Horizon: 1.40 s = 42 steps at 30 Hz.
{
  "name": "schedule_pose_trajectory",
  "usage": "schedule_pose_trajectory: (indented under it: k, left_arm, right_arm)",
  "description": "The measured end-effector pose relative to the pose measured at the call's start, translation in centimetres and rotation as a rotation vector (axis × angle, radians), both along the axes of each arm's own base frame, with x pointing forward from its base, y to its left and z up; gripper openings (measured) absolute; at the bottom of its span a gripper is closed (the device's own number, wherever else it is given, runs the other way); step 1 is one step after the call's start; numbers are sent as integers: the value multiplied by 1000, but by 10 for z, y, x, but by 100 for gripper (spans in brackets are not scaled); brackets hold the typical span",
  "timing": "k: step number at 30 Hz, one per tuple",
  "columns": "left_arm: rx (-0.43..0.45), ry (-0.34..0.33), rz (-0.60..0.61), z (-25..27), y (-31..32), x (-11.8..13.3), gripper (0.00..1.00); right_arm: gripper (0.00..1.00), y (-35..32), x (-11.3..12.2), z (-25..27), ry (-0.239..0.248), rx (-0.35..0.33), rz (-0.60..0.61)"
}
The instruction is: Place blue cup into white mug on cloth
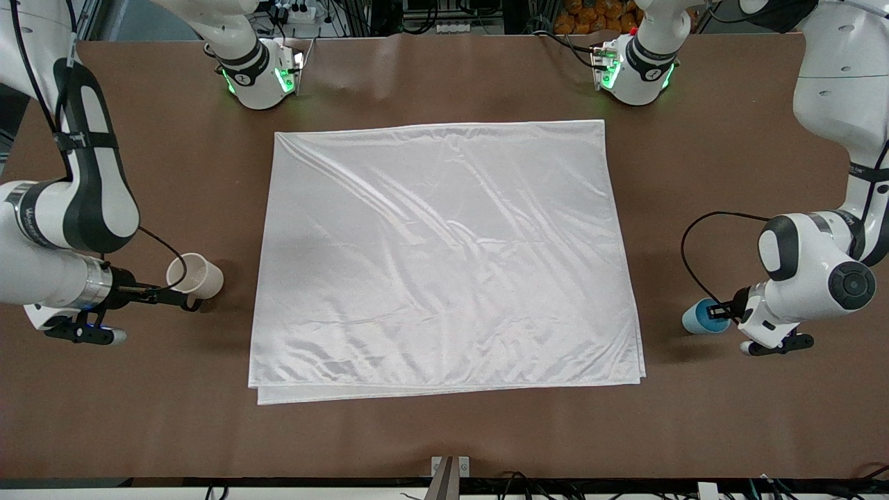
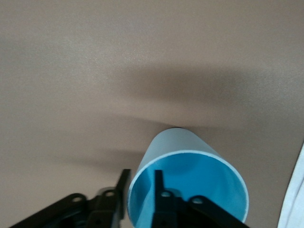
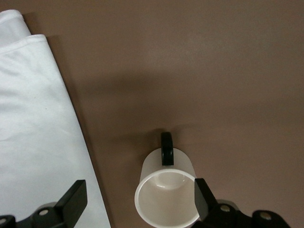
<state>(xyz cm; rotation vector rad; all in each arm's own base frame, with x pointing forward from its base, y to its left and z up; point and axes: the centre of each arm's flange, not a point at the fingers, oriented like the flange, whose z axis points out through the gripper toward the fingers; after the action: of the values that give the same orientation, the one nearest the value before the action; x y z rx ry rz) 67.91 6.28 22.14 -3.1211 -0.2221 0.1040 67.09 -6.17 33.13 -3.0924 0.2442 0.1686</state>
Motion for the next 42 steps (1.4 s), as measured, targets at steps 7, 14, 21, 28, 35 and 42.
schedule_pose_trajectory:
  k: [7, 14, 21, 28, 35, 42]
  left_arm:
    - [-2, -6, -7, 3, -5, 2, 5]
    - [-2, -6, -7, 3, -5, 2, 4]
    - [-1, -11, -7, 4, -5, 3, 4]
    - [0, -19, -7, 7, -5, 5, 4]
    - [1, -35, -8, 12, -5, 9, 4]
    - [3, -54, -10, 20, -6, 14, 4]
  right_arm:
    - [100, -13, 1, -38, 30, 1, -15]
    - [100, -18, 1, -60, 51, 5, -20]
    - [100, -17, 0, -73, 70, 8, -20]
    - [100, -16, -1, -85, 88, 12, -19]
    - [97, -16, -3, -97, 106, 15, -18]
    - [62, -16, -5, -102, 115, 17, -11]
